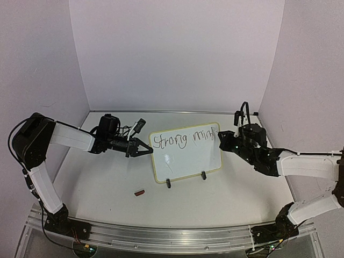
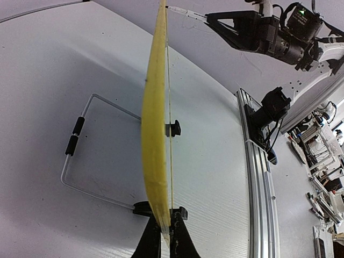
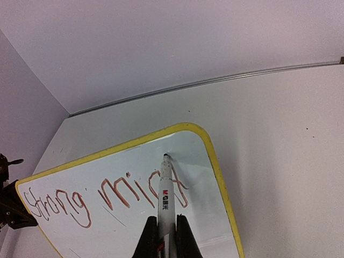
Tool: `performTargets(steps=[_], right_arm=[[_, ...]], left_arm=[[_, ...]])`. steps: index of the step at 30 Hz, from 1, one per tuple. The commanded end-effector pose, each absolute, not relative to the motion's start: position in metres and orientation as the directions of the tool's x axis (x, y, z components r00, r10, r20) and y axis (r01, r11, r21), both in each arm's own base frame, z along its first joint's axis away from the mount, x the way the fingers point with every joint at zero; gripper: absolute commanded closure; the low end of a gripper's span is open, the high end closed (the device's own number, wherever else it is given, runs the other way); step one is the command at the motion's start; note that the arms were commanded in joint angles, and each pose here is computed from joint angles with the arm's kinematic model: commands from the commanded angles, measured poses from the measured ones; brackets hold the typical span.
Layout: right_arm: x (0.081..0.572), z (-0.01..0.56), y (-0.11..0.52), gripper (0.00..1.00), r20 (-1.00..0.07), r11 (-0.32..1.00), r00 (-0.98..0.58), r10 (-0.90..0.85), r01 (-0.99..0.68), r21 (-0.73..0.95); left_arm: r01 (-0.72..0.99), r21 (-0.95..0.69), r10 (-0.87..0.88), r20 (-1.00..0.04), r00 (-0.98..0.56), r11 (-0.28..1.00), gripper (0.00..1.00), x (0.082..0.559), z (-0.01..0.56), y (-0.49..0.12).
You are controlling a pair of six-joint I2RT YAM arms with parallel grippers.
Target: Write a sentence on the whiteboard
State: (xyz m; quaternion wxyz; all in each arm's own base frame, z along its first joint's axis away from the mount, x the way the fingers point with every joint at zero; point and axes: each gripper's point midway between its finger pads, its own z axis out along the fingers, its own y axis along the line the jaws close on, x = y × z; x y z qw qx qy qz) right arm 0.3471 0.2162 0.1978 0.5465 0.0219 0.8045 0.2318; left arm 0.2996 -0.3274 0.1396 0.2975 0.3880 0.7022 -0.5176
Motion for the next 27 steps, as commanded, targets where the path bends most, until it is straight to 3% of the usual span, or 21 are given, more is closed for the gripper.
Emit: performTargets(steps=[1,27], right_arm=[[0.357,0.218,0.213,1.00,-0.887,0.897,-0.348,0.304,-0.207,0.389],[0.329,0.169,0.197,1.00,-0.830,0.884,-0.446,0.335,-0.156,0.440]], left_arm=[[0.852,-0.489,0.278,-0.805,-0.524,0.188,1.00,0.296,0.127,-0.329],[0.851,-0.490,0.279,-0.804,-0.525,0.187,1.00,0.295,0.126,-0.329]])
